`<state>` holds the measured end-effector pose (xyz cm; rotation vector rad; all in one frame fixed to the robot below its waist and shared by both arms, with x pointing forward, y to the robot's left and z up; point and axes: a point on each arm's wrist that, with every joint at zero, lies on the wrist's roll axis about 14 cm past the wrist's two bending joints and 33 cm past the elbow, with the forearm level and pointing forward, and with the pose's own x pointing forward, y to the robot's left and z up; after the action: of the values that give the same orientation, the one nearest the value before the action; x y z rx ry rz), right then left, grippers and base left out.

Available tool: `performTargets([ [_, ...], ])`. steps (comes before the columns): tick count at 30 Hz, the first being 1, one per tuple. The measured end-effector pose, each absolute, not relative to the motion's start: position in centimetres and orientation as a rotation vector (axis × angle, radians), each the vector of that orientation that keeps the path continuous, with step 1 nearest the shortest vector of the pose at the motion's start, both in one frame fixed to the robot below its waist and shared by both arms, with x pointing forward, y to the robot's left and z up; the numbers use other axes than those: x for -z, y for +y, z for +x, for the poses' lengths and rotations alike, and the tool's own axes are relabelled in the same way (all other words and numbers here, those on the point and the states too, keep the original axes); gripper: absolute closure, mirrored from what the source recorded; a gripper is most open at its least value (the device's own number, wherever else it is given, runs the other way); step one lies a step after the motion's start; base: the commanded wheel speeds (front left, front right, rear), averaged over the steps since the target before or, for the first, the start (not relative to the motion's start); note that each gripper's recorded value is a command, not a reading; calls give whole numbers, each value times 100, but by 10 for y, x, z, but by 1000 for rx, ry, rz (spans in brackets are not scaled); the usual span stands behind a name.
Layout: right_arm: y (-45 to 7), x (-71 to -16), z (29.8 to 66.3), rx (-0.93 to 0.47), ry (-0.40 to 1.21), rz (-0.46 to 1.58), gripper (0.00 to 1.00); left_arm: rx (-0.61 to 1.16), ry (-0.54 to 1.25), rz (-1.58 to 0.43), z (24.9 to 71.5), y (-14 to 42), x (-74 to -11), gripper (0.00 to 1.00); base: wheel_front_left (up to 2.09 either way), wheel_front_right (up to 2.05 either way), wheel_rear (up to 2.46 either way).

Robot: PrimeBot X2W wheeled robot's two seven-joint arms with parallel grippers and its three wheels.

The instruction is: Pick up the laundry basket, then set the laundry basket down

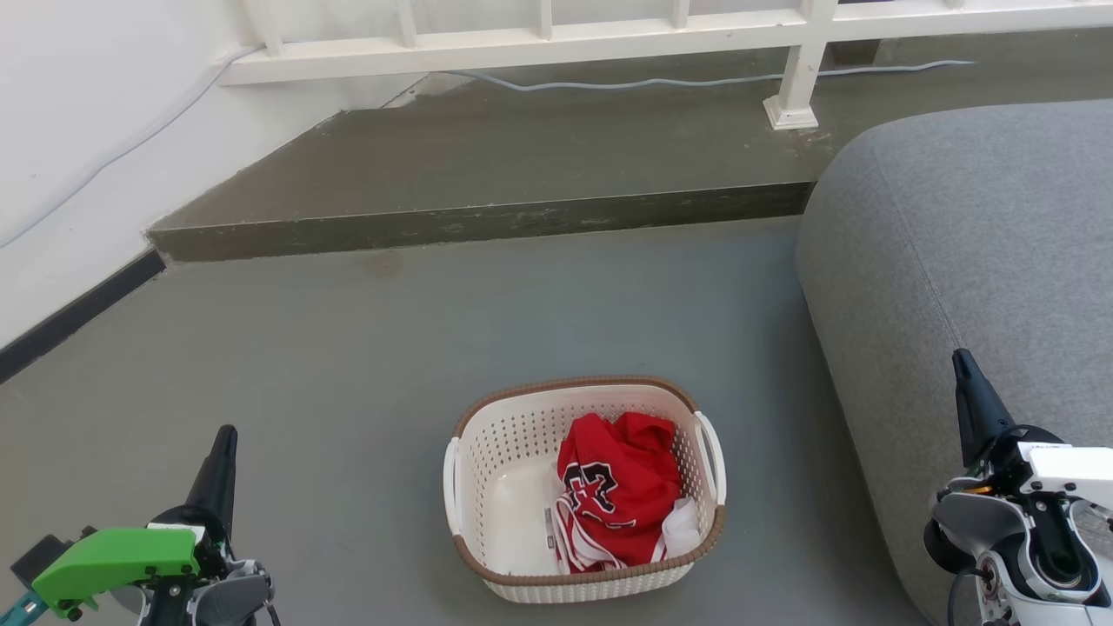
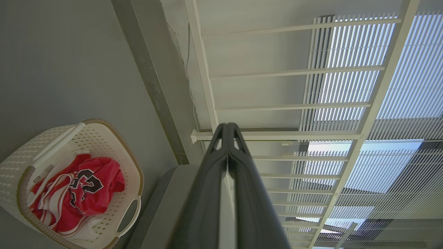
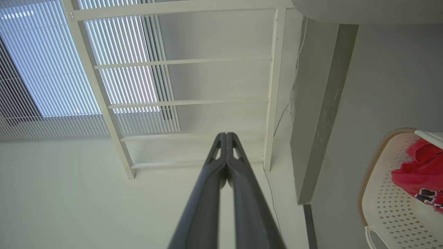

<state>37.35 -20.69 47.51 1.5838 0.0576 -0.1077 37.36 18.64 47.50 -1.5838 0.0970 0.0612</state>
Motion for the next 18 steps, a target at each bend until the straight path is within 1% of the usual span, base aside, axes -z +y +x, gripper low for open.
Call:
performTargets([
  [18, -207, -475, 374, 108, 57, 1585, 100, -61, 96, -1584, 374, 187, -475, 100, 0, 0, 0],
])
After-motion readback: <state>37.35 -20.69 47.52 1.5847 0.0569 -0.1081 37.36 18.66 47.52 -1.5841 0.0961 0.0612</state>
